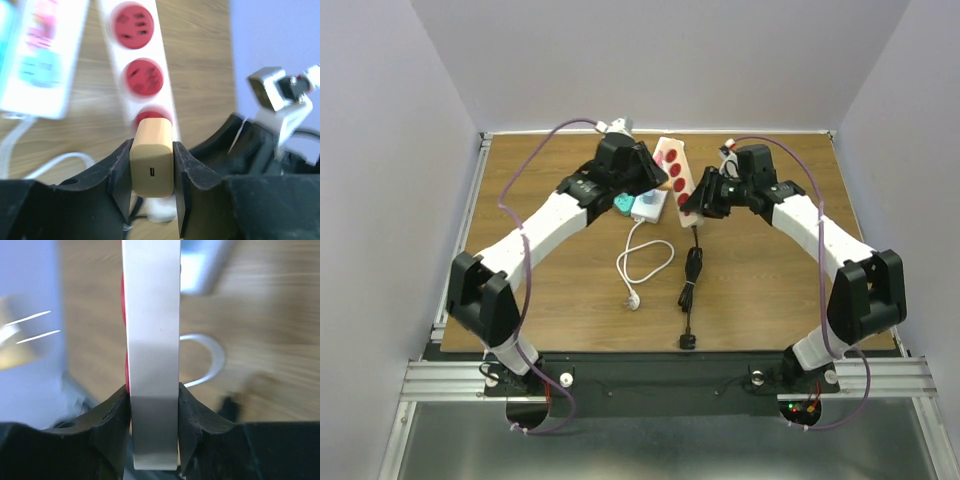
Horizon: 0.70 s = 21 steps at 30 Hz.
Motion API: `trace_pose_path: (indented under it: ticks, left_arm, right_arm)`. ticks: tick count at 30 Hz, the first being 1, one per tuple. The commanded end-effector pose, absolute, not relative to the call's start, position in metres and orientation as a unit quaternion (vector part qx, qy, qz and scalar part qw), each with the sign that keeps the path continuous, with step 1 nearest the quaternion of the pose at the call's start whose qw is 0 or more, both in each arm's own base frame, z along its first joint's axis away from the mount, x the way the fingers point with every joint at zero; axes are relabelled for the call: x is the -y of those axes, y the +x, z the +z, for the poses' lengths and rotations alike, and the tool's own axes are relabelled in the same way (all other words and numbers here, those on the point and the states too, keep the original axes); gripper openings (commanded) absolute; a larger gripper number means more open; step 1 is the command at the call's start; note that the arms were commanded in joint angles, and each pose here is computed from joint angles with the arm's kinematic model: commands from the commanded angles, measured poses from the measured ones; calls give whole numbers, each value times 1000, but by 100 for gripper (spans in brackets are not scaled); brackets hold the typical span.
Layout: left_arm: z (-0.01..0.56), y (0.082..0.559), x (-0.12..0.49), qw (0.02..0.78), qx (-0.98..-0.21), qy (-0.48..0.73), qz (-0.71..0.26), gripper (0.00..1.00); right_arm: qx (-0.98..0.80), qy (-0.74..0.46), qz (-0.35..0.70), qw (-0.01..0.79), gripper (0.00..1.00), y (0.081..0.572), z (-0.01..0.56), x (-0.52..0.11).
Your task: Pull the plug off the socket
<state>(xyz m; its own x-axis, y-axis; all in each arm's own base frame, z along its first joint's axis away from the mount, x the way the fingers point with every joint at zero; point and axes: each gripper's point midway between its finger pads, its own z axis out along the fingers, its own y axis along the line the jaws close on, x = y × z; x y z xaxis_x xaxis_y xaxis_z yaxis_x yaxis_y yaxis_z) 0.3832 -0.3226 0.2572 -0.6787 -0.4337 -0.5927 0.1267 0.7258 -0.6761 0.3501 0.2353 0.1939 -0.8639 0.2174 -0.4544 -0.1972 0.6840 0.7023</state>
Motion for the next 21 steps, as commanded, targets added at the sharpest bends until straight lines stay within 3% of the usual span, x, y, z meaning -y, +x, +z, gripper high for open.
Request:
trace_pose_path:
  ticks: [1,12,21]
  left_arm:
    - [328,378,237,489,-810,-105,-306,0]
    - [332,380,222,501,-809,-108,-288,0]
    - [288,390,89,500,-832,-182,-155,0]
  right_arm:
    - [-913,214,210,276,1,404,134,-134]
    - [-918,227,163,280,0,410,124,-119]
    - [-881,336,33,331,0,456,130,5]
